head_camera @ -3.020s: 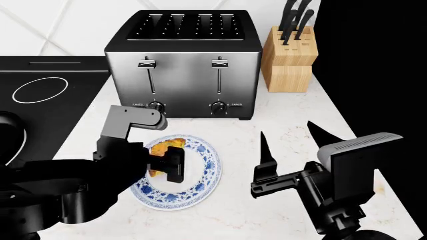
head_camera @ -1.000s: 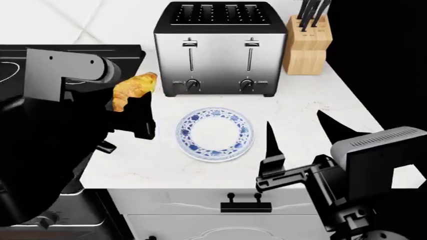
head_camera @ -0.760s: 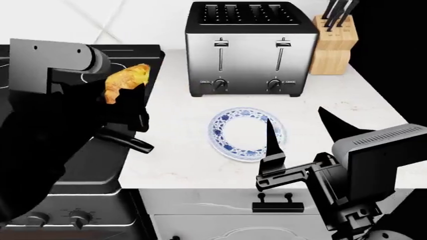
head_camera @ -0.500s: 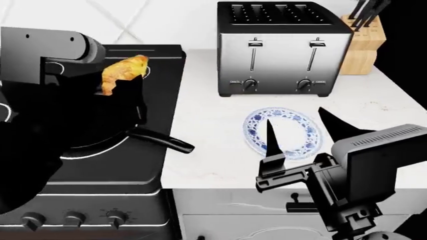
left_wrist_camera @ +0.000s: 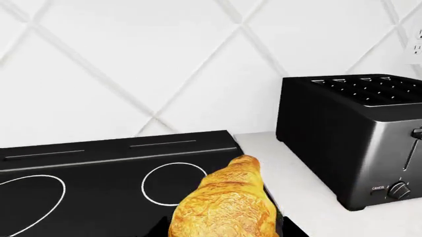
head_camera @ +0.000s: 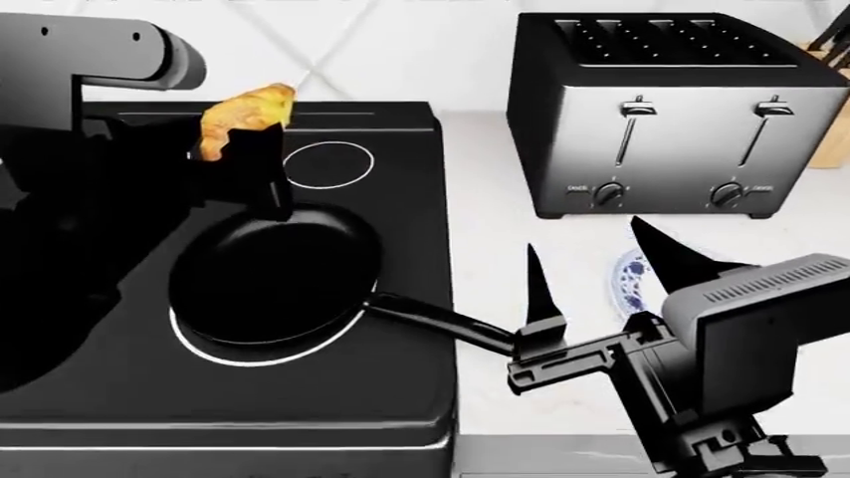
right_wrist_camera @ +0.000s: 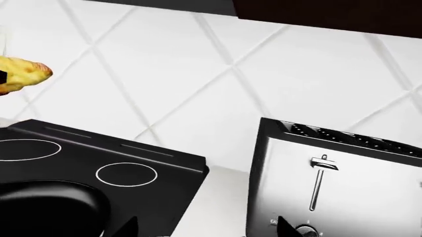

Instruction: Pick the croissant and place it on the pan. Then turn on the stove to warm the croissant.

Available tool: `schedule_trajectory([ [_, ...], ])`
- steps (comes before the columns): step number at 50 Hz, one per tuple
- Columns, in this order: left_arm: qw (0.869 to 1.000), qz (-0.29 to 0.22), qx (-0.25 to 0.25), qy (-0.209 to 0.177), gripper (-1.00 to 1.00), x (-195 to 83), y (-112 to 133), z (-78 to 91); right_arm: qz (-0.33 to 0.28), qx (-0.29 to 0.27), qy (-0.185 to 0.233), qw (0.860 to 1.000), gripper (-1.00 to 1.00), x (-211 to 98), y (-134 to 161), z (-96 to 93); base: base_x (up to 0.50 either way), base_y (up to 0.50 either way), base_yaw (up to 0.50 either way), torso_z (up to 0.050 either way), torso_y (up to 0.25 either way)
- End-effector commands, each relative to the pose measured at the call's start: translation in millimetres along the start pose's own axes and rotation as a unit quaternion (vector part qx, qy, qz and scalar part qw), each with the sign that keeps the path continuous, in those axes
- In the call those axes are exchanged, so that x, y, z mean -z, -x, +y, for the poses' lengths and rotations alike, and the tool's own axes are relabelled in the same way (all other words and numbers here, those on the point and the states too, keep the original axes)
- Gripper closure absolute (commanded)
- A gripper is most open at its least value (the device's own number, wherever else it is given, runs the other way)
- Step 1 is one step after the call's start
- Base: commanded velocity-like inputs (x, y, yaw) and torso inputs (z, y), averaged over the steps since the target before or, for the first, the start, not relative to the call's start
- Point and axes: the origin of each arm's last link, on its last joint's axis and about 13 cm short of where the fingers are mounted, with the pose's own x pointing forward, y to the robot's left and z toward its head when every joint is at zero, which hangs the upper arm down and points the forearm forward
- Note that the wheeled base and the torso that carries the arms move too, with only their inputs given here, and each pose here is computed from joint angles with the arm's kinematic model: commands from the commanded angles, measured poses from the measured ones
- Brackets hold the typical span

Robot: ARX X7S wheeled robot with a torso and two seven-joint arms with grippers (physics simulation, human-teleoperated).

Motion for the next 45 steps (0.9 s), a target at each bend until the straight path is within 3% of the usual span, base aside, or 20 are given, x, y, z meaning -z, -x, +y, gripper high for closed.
schedule_trajectory([
  [1, 1.0, 0.002, 0.003, -0.001, 1.0, -2.1, -5.3, -1.1, -0.005, -0.003, -0.002, 1.0, -1.0, -1.0, 1.5, 0.4, 0.41, 0.34, 0.0, 0.0, 0.0],
  [16, 1.0, 0.022, 0.008, 0.004, 1.0, 6.8, -11.7, -2.2, -0.014, -0.004, -0.01, 1.0, -1.0, -4.6, 4.2, -0.3, 0.08, 0.07, 0.0, 0.0, 0.001],
  [26, 0.999, 0.05, -0.004, 0.013, 1.0, 17.9, -30.2, 4.0, -0.014, -0.001, -0.011, 1.0, -1.0, -5.1, 5.5, -1.3, 0.0, 0.0, 0.0, 0.0, 0.0],
  [45, 0.994, 0.108, -0.009, 0.022, 1.0, 55.9, -41.7, 6.7, -0.012, 0.002, -0.015, 1.0, -1.0, -3.8, 7.6, -2.2, 0.0, 0.0, 0.0, 0.0, 0.0],
])
